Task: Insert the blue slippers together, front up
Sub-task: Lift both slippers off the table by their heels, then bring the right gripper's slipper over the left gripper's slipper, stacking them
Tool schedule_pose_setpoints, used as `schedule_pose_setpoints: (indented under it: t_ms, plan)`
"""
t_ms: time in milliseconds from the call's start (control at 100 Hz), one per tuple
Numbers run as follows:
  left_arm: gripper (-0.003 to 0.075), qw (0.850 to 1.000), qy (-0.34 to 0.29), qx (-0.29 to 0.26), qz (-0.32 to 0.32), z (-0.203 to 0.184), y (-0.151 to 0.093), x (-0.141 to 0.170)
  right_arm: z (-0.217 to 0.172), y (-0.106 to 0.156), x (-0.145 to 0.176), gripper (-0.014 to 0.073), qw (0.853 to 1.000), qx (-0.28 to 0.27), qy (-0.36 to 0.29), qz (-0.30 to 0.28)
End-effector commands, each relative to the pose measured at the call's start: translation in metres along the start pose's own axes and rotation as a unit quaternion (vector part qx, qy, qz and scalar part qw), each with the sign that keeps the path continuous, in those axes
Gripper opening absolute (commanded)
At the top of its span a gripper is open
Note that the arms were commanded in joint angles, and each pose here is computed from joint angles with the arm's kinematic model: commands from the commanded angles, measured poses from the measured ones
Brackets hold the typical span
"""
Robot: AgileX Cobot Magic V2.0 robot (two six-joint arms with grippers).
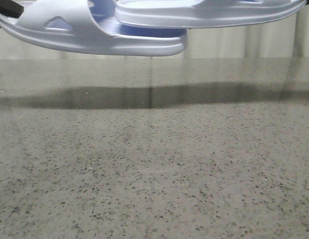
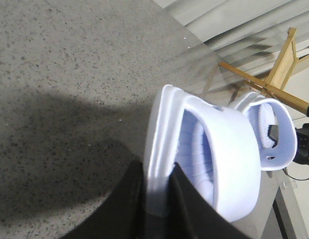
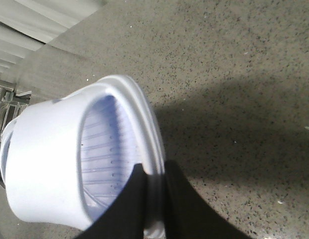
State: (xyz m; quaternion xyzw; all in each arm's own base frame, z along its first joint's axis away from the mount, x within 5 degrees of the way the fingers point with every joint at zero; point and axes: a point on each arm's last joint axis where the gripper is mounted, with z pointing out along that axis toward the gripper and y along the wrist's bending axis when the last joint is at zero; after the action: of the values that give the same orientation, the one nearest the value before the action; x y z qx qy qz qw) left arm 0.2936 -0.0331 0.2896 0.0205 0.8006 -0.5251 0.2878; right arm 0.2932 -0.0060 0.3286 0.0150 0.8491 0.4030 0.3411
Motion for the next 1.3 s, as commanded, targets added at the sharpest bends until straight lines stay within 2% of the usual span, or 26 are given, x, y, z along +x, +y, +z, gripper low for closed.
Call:
schedule_pose_setpoints:
  t_ms: [0,350,530,710,1140,1290]
  plan:
    - [0.0015,0.997,-0.011,0.071,0.013,-0.001,-0.028,-0.005,0.000,0.016,-0.009,-0.0107,0.999,-0.032,-0.026,-0.013]
    - [0.0015,0.995,-0.019,0.101,0.004,0.007,-0.037,-0.005,0.037,0.017,-0.006,-0.0107,0.998,-0.057,-0.006,0.009]
    - [0.0015,0.994,-0.012,0.109,0.015,0.012,-0.044,-0.006,0.060,0.024,-0.002,-0.0107,0.994,-0.111,0.009,0.016]
    - [0.0015,0.994,-0.007,0.108,0.026,0.012,-0.048,-0.008,0.082,0.038,0.007,-0.0107,0.990,-0.137,0.042,-0.007]
    - [0.0015,0.995,0.009,0.095,0.027,0.013,-0.045,-0.005,0.123,0.066,0.000,-0.0106,0.977,-0.190,0.086,-0.039]
    - [0.0015,0.995,0.010,0.094,0.027,0.013,-0.045,-0.005,0.130,0.068,0.000,-0.0106,0.976,-0.192,0.090,-0.043]
